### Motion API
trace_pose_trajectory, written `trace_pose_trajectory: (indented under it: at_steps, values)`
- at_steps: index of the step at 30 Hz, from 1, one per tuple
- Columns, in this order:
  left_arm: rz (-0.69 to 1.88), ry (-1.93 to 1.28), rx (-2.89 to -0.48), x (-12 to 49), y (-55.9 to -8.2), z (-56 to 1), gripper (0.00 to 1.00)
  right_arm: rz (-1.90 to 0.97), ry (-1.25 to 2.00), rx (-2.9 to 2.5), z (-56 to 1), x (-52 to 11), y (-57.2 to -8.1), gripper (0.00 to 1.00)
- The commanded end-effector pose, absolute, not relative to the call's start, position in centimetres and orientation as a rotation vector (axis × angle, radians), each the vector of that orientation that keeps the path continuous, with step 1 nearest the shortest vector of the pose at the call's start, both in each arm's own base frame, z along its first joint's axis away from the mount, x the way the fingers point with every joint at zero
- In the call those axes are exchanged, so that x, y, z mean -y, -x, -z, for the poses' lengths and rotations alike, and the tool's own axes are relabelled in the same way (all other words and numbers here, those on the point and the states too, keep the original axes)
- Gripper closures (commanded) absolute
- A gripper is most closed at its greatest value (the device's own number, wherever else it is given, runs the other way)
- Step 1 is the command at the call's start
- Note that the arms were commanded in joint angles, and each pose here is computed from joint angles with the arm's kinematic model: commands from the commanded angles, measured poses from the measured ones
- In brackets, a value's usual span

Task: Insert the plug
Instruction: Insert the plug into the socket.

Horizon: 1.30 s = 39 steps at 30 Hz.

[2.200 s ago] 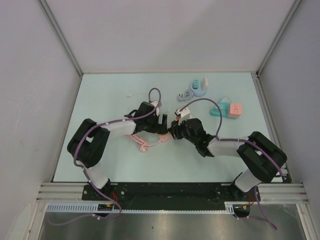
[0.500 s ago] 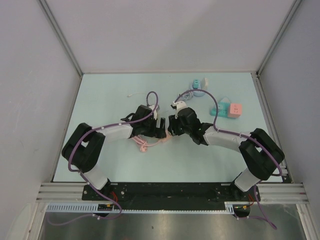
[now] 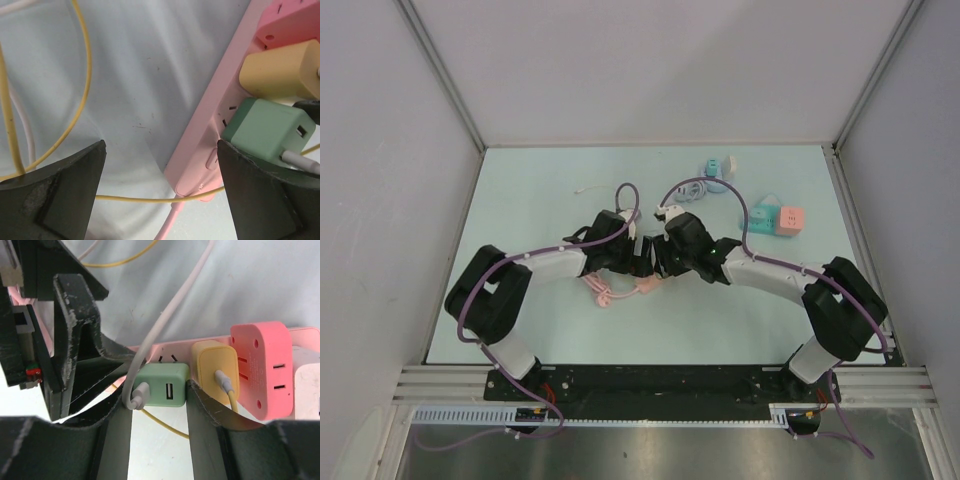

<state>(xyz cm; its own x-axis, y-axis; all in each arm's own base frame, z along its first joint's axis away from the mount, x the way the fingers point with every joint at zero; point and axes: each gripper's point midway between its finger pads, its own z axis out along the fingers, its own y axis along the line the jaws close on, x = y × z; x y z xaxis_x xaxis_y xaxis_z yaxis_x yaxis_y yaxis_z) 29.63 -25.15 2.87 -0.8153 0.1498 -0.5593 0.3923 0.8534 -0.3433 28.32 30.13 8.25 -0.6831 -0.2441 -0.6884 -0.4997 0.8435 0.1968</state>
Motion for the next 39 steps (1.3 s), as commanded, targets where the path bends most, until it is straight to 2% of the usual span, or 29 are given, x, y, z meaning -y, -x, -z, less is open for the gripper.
trace_pose_trajectory:
  at_steps: [1,10,13,24,34,39]
  values:
    - [0.492,-0.433,-2.696,22.6,-26.1,1.8,0.0,-0.428,0.627,-2.565,-5.3,-28.3,-23.8,0.61]
    - [0.482,-0.461,-2.703,22.7,-25.8,2.2,0.0,-0.479,0.6,-2.513,-8.2,-29.1,-24.4,0.39]
    - [0.481,-0.462,-2.709,22.6,-25.7,2.4,0.0,-0.504,0.601,-2.501,-9.1,-29.3,-24.3,0.35]
    - [0.492,-0.47,-2.703,22.8,-25.7,2.2,0.0,-0.54,0.623,-2.368,-13.9,-28.7,-24.6,0.36]
    - [0.495,-0.471,-2.691,22.7,-25.7,1.7,0.0,-0.508,0.675,-2.298,-13.0,-29.6,-27.0,0.35]
    - [0.506,-0.476,-2.689,22.9,-25.6,1.5,0.0,-0.454,0.719,-2.241,-12.7,-30.1,-28.0,0.3]
